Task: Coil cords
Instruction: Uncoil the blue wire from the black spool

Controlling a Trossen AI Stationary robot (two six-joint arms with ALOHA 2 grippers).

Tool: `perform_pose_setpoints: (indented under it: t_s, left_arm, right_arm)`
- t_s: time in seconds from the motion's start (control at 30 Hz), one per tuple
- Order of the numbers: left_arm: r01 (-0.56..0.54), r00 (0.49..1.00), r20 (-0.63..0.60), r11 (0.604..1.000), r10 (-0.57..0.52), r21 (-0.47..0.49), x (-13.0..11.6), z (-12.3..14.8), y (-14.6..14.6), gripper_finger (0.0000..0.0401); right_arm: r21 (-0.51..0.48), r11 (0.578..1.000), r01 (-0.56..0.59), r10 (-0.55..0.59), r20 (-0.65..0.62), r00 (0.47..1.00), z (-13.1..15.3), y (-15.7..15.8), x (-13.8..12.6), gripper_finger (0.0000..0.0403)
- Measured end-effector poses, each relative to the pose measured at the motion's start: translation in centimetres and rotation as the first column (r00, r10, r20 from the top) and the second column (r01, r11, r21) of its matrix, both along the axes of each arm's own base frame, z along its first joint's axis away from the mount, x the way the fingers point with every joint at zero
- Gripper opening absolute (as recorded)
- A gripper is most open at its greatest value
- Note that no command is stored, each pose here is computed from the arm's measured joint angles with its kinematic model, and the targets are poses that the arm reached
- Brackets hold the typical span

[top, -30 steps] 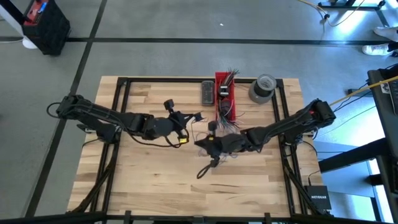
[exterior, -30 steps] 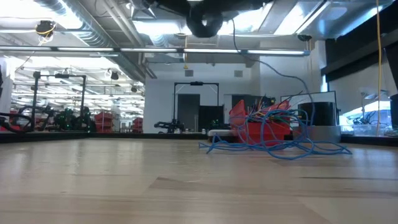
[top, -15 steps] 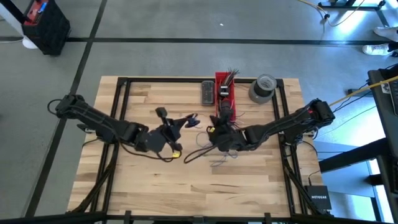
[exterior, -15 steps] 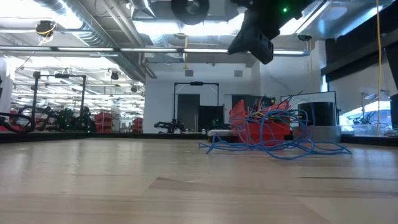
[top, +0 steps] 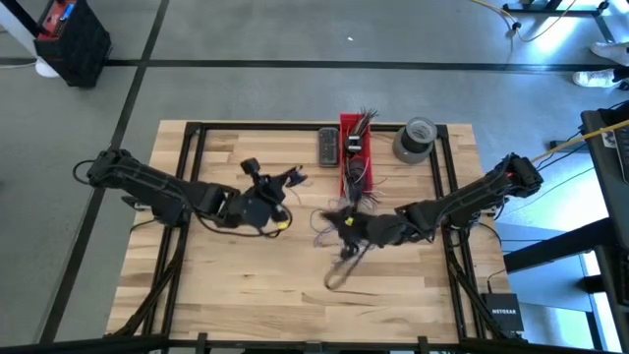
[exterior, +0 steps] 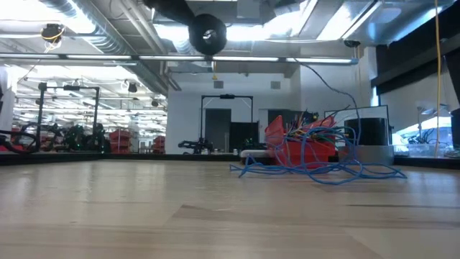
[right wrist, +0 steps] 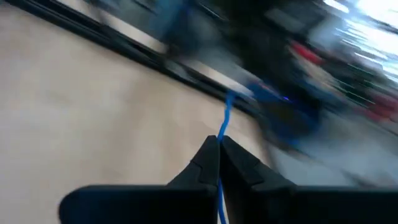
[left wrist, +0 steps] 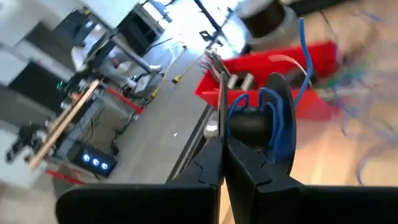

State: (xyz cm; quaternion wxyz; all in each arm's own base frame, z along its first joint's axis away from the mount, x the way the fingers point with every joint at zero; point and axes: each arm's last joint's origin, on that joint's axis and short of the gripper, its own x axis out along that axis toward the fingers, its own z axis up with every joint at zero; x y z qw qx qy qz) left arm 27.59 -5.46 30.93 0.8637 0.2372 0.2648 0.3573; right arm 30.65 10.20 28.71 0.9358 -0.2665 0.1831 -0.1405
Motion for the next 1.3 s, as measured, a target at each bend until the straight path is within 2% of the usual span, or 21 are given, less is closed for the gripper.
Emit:
perform_pose_setpoints:
  t_s: [0.07, 0.13, 0.2, 0.27, 0.33, 0.43, 0.53, 0.63, 0.7, 0.73, 0.8, 0.9, 0.97, 1.1, 1.2, 1.3]
  left_arm:
    - [-0.035, 0.997, 0.074, 0.999, 0.037, -0.025, 0.7, 0.3, 0.8, 0.0005]
    - [-0.056, 0.989, 0.136, 0.998, 0.061, -0.042, 1.3, 0.7, 1.4, 0.0005]
    - [-0.061, 0.986, 0.152, 0.997, 0.066, -0.037, 1.5, 0.8, 1.7, 0.0005]
    - [-0.054, 0.989, 0.139, 0.998, 0.057, -0.027, 1.5, 0.8, 1.6, 0.0005]
    - [-0.037, 0.99, 0.132, 0.999, 0.039, -0.023, 1.5, 0.8, 1.2, 0.0005]
    - [0.015, 0.994, 0.109, 1.0, -0.015, 0.002, 1.1, 1.0, 0.0, 0.0005]
    - [0.075, 0.994, 0.074, 0.997, -0.077, 0.025, 0.5, 1.1, -1.4, 0.0005]
    - [0.118, 0.992, 0.043, 0.993, -0.118, 0.022, -0.3, 1.0, -2.5, 0.0005]
    - [0.131, 0.991, 0.017, 0.991, -0.132, 0.02, -0.7, 0.7, -2.9, 0.0005]
    - [0.135, 0.991, 0.001, 0.991, -0.135, 0.021, -0.9, 0.6, -3.0, 0.0005]
    - [0.128, 0.992, -0.018, 0.992, -0.128, 0.013, -1.2, 0.4, -2.9, 0.0005]
    - [0.092, 0.995, -0.043, 0.996, -0.092, 0.002, -1.3, 0.0, -2.2, 0.0005]
    - [0.054, 0.997, -0.047, 0.999, -0.054, -0.006, -1.2, -0.2, -1.4, 0.0005]
    - [-0.033, 0.999, -0.023, 0.999, 0.032, -0.03, -0.8, -0.2, 0.6, 0.0005]
    - [-0.071, 0.997, -0.024, 0.995, 0.069, -0.065, -0.6, -0.4, 1.9, 0.0005]
    - [-0.11, 0.993, -0.045, 0.991, 0.106, -0.08, -0.7, -0.8, 2.9, 0.0005]
  right_arm:
    - [0.059, 0.983, -0.174, 0.174, 0.01, 0.985, -0.2, 0.5, 0.6, 0.0006]
    - [0.084, 0.954, -0.287, 0.29, -0.02, 0.957, -1.0, 0.7, 1.3, 0.0006]
    - [0.092, 0.942, -0.324, 0.331, -0.082, 0.94, -2.3, 0.4, 1.9, 0.0006]
    - [0.092, 0.948, -0.303, 0.315, -0.161, 0.935, -3.6, -0.3, 2.4, 0.0006]
    - [0.07, 0.969, -0.236, 0.246, -0.267, 0.932, -5.0, -1.5, 2.5, 0.0007]
    - [0.01, 0.999, -0.051, 0.051, -0.374, 0.926, -6.2, -3.7, 2.2, 0.0008]
    - [-0.052, 0.986, 0.159, -0.167, -0.408, 0.898, -6.2, -5.5, 1.2, 0.0008]
    - [-0.075, 0.937, 0.34, -0.344, -0.359, 0.868, -5.0, -6.6, -0.3, 0.0009]
    - [-0.056, 0.899, 0.435, -0.432, -0.28, 0.857, -3.6, -6.9, -1.3, 0.0009]
    - [-0.037, 0.883, 0.468, -0.462, -0.237, 0.854, -2.8, -7.0, -1.8, 0.0009]
    - [0.021, 0.881, 0.473, -0.462, -0.172, 0.87, -1.3, -6.5, -2.8, 0.0009]
    - [0.105, 0.911, 0.398, -0.391, -0.086, 0.916, 0.5, -4.8, -3.7, 0.0008]
    - [0.119, 0.94, 0.319, -0.316, -0.048, 0.948, 1.2, -3.4, -3.7, 0.0008]
    - [0.115, 0.991, 0.07, -0.071, 0.002, 0.997, 2.0, -0.6, -3.1, 0.0008]
    - [0.102, 0.99, -0.096, 0.092, 0.041, 0.995, 2.1, 1.0, -2.3, 0.0008]
    - [0.072, 0.966, -0.25, 0.248, 0.043, 0.968, 1.9, 1.8, -1.7, 0.0008]
